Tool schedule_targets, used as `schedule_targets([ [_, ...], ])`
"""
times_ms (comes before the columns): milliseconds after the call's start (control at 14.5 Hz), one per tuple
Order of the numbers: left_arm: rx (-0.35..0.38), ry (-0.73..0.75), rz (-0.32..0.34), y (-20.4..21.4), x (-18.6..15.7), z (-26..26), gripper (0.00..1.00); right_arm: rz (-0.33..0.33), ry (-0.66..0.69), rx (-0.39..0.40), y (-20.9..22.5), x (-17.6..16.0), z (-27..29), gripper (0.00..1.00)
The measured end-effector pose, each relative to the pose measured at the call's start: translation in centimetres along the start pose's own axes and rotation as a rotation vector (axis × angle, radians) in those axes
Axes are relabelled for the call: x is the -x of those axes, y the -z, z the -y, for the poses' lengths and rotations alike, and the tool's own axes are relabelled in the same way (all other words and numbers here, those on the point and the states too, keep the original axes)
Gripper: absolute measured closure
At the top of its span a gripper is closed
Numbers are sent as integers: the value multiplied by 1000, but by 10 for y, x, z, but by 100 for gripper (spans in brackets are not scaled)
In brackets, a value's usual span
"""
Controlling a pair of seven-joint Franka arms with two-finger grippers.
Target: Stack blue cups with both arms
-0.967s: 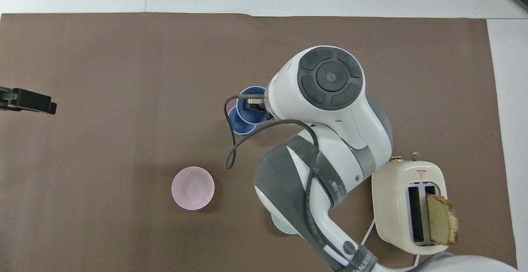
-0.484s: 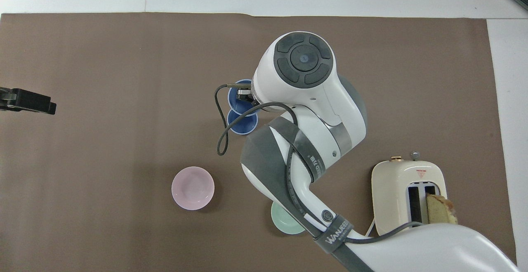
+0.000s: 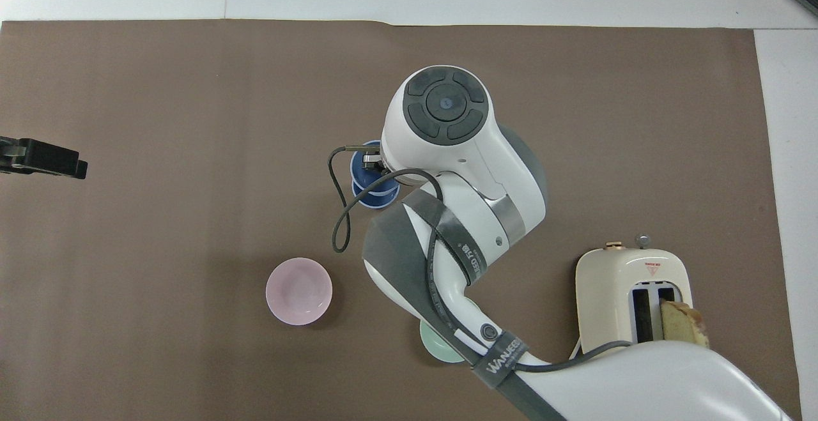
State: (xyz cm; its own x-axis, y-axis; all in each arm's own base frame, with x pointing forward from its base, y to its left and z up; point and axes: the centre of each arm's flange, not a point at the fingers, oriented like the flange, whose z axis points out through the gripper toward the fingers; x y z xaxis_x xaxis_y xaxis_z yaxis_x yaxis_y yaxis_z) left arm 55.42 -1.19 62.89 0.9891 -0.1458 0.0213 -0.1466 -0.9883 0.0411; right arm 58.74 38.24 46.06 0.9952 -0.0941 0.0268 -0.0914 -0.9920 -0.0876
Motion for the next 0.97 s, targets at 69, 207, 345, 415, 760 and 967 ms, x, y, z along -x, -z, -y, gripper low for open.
schedule_targets([
  [69, 0, 0, 0, 0, 0, 0, 0, 3, 1, 2, -3, 1, 0, 94],
  [207, 0, 0, 1, 0, 0, 0, 0, -1, 2, -3, -9, 1, 1, 94],
  [345, 0, 0, 1, 0, 0, 0, 0, -7, 4, -10, -13, 1, 2, 94],
  [415, 0, 0, 2, 0, 0, 0, 0, -8, 5, -12, -16, 1, 3, 94],
  [760, 0, 0, 2, 0, 1, 0, 0, 1, 9, -13, -48, 5, 2, 94],
  [967, 0, 0, 2, 0, 1, 0, 0, -7, 8, -22, -57, 5, 2, 87],
])
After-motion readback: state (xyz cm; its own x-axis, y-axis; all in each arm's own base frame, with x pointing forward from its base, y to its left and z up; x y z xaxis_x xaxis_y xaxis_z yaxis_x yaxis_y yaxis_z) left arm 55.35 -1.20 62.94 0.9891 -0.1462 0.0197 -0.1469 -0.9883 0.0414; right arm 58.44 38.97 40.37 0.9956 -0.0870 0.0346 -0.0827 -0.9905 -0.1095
